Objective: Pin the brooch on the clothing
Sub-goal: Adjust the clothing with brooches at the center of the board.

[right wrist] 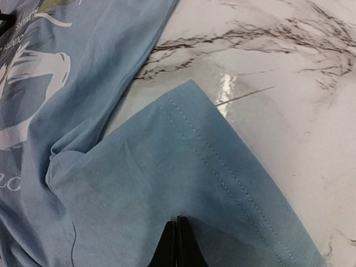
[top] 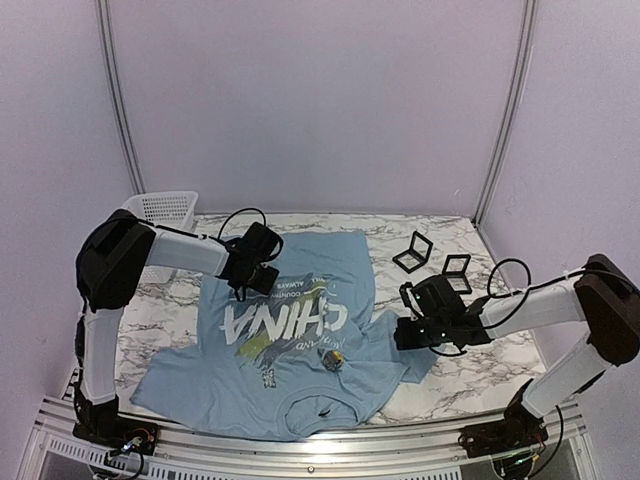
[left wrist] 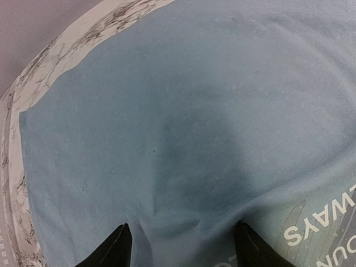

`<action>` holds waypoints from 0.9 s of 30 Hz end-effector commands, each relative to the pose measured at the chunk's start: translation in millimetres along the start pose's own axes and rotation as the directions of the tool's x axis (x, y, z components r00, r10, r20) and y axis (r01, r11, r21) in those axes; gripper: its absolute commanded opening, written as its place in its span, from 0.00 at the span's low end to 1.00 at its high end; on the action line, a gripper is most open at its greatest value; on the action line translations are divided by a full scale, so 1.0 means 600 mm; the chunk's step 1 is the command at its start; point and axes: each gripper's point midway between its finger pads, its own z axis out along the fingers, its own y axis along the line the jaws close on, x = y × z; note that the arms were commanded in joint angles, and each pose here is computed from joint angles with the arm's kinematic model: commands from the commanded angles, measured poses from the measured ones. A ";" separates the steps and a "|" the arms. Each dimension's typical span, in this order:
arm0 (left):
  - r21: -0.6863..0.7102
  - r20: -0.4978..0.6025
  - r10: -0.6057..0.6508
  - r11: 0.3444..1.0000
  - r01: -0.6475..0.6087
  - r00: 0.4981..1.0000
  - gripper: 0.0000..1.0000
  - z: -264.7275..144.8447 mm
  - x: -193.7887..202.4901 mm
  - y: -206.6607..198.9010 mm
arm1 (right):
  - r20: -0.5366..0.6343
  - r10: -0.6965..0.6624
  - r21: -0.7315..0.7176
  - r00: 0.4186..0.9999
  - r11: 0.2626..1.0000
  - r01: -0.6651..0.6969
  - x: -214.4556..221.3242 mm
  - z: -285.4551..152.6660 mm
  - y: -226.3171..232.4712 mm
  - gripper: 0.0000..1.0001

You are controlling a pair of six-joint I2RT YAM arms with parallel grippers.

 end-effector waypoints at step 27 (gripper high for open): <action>0.067 -0.067 -0.181 0.980 0.185 0.981 0.70 -0.146 0.109 0.079 | 0.024 -0.245 -0.037 0.969 0.969 0.245 -0.286 0.183 0.033 0.00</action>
